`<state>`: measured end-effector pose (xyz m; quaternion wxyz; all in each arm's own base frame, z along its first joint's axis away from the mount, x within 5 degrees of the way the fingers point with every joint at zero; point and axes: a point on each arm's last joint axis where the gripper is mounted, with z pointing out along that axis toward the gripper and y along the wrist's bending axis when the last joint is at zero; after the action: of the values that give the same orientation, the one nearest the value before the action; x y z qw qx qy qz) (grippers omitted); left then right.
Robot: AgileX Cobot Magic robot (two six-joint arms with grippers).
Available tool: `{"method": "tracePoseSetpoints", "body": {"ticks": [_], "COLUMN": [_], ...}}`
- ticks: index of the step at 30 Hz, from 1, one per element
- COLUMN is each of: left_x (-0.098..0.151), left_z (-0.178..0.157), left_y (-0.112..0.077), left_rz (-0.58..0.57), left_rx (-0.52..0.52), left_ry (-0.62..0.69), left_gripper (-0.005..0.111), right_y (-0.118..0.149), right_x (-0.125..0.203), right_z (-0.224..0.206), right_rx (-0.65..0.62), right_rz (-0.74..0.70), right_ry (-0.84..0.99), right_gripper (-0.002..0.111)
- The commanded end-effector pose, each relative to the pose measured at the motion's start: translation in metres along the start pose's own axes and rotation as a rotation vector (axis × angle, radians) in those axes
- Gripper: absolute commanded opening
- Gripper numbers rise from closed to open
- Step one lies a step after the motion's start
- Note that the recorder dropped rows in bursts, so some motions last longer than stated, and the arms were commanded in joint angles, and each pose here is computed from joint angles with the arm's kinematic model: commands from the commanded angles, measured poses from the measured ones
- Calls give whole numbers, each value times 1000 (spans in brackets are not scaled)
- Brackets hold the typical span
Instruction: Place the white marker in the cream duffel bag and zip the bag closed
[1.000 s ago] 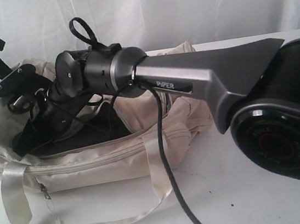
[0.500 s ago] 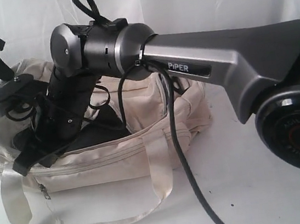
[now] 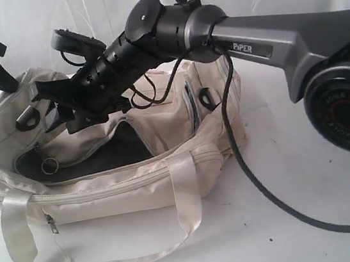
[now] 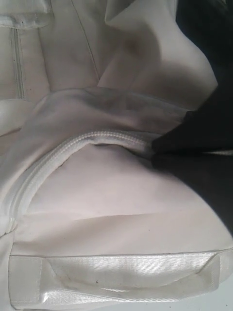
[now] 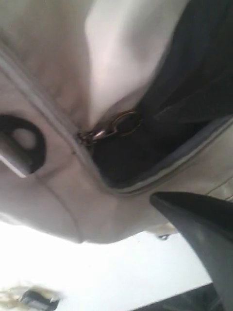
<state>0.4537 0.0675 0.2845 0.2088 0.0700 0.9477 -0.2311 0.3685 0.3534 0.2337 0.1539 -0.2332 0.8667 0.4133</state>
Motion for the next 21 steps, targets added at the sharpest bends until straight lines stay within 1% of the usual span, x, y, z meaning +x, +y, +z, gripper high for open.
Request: {"method": "tracePoseSetpoints", "body": {"ticks": [1,3,6,12,13,16,19,21], "left_x": [7,7,7,7,7,7,5,5], "left_z": [1,1,1,1,1,1,2,2], "left_y": [-5,-5,-5,-5,-5,-5,-8,-8], "left_rz": [-12,-12,-12,-10,-10,-10,-15,-11], "left_rx": [60,60,60,60,60,60,92,94], "left_ry": [75,75,75,75,75,75,62,61], "left_gripper": [0,0,0,0,0,0,0,0], "right_y": [-9,-12,-22,-32,-36,-50,-59,-58], "right_x": [-9,-10,-9,3,5,10,16,17], "right_z": [12,20,31,46,48,56,73,81], "right_rx": [-129,-153,-145,-137,-108,-44,-47,-38], "right_rz": [60,81,95,91,72,72,110,86], "right_ry": [-42,-43,-40,43,57,73,54,17], "right_gripper": [44,44,44,44,44,44,44,44]}}
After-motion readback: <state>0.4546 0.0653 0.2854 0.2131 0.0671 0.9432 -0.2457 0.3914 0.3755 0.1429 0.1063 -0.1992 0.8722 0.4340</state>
